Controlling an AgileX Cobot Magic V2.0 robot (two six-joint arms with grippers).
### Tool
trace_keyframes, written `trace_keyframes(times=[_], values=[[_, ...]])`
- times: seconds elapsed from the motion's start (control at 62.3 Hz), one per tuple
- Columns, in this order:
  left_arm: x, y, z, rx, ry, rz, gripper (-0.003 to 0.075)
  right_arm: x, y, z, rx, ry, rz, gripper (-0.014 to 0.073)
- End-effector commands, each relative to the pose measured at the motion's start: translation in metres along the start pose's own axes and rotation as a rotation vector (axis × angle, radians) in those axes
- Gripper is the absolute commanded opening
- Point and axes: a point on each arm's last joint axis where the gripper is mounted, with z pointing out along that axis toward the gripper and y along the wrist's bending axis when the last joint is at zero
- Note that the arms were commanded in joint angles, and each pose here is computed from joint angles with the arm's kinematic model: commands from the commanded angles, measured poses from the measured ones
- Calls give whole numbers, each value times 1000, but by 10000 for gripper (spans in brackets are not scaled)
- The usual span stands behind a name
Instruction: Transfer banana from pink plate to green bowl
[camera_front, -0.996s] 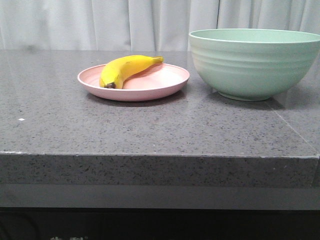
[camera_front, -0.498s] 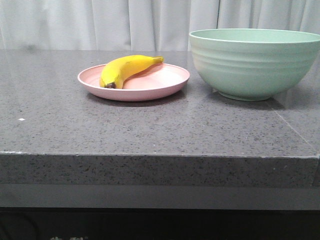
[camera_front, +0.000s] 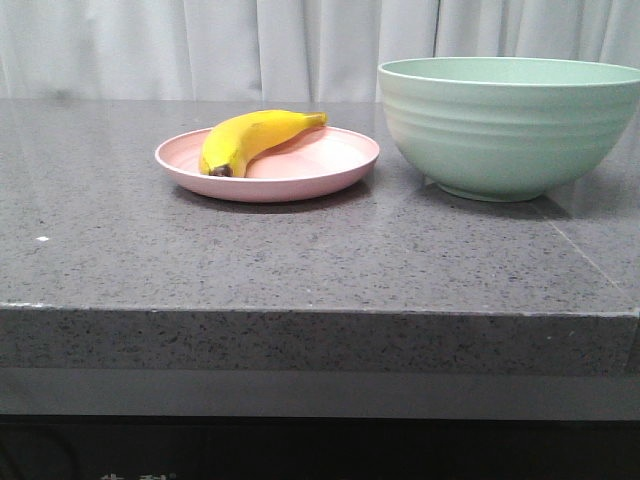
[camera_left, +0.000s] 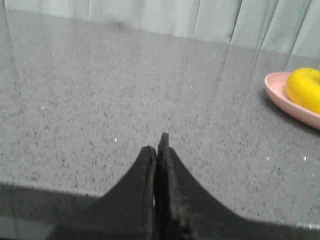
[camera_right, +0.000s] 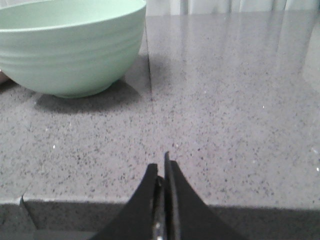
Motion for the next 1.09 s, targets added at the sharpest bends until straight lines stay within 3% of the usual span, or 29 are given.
trace_keyframes(times=[0.0, 0.161, 0.273, 0.482, 0.707, 0.819, 0.899, 0.98, 1.076], values=[[-17, 0, -4, 5, -190, -10, -18, -20, 0, -5, 4, -157, 0, -59], [-50, -5, -12, 17, -271, -9, -18, -54, 5, -15, -7, -211, -4, -59], [-78, -11, -12, 22, -177, -7, -18, -92, 9, -21, -13, -229, -4, -59], [-125, -16, 21, 9, -71, -9, -18, -150, 14, 4, -12, -115, -2, -59], [-133, -16, 47, -3, -9, -11, 3, -165, 15, 37, -6, 44, 0, -51], [-133, -16, 48, -4, -14, -11, 179, -162, 15, 42, -4, 67, 1, 78], [-135, -16, 48, -4, -37, -11, 386, -162, 15, 42, -4, 67, 1, 286], [-138, -17, 48, -1, -73, -33, 538, -163, 15, 42, -4, 60, 1, 484], [-141, -19, 49, 14, -14, -61, 566, -163, 15, 42, -4, 58, 1, 589]])
